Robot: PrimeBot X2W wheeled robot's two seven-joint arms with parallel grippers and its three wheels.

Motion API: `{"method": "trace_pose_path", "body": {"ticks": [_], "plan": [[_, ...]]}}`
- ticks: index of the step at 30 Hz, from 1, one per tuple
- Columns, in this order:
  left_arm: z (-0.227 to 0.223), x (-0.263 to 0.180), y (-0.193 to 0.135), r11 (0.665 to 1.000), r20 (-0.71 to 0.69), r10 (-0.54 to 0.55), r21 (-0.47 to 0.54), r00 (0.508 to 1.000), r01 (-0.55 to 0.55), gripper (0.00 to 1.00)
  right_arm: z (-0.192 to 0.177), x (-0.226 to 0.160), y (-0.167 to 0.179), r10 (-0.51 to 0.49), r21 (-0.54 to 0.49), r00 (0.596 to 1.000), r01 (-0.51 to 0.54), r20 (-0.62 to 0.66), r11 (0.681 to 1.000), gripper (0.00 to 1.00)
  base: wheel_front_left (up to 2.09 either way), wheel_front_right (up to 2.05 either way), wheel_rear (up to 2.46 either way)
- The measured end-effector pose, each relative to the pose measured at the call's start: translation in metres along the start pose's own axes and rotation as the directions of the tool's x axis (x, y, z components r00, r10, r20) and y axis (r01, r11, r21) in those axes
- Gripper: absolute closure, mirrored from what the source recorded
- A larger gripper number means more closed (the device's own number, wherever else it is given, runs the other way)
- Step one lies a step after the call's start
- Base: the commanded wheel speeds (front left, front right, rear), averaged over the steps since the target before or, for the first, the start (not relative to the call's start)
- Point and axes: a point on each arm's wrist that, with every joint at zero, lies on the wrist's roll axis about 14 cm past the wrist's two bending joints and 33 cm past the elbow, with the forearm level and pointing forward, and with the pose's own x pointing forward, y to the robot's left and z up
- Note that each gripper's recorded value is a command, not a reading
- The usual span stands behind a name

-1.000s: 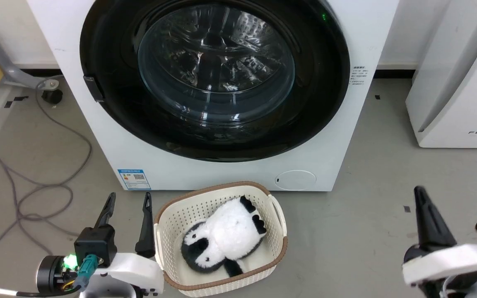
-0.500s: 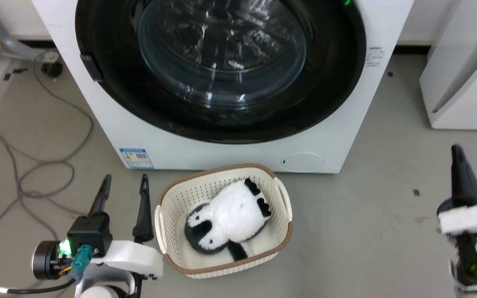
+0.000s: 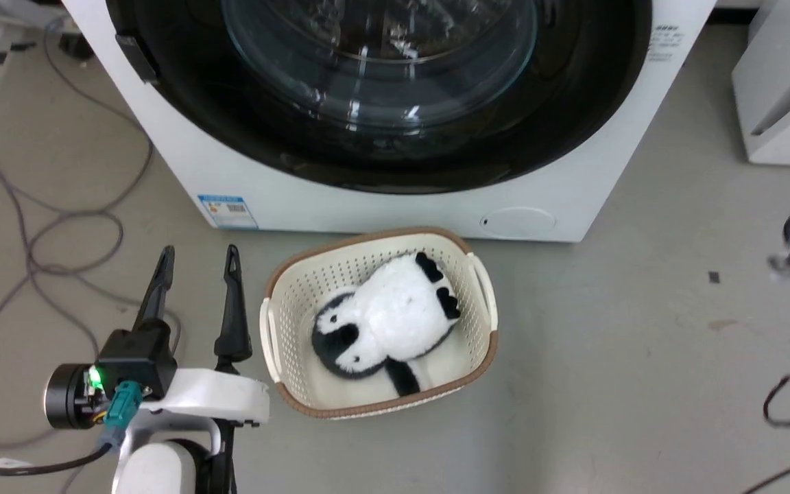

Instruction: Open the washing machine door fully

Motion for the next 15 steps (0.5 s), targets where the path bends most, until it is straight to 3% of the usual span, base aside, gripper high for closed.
{"method": "trace_pose_path", "body": {"ticks": [15], "plan": [[-0.014,0.013,0.012,0.999,-0.005,0.046,0.002,0.999,-0.046,0.0,-0.028,0.077,0.028,0.063,0.101,0.991,-0.052,-0.114,0.994,1.0,0.0,0.0,0.0]]}}
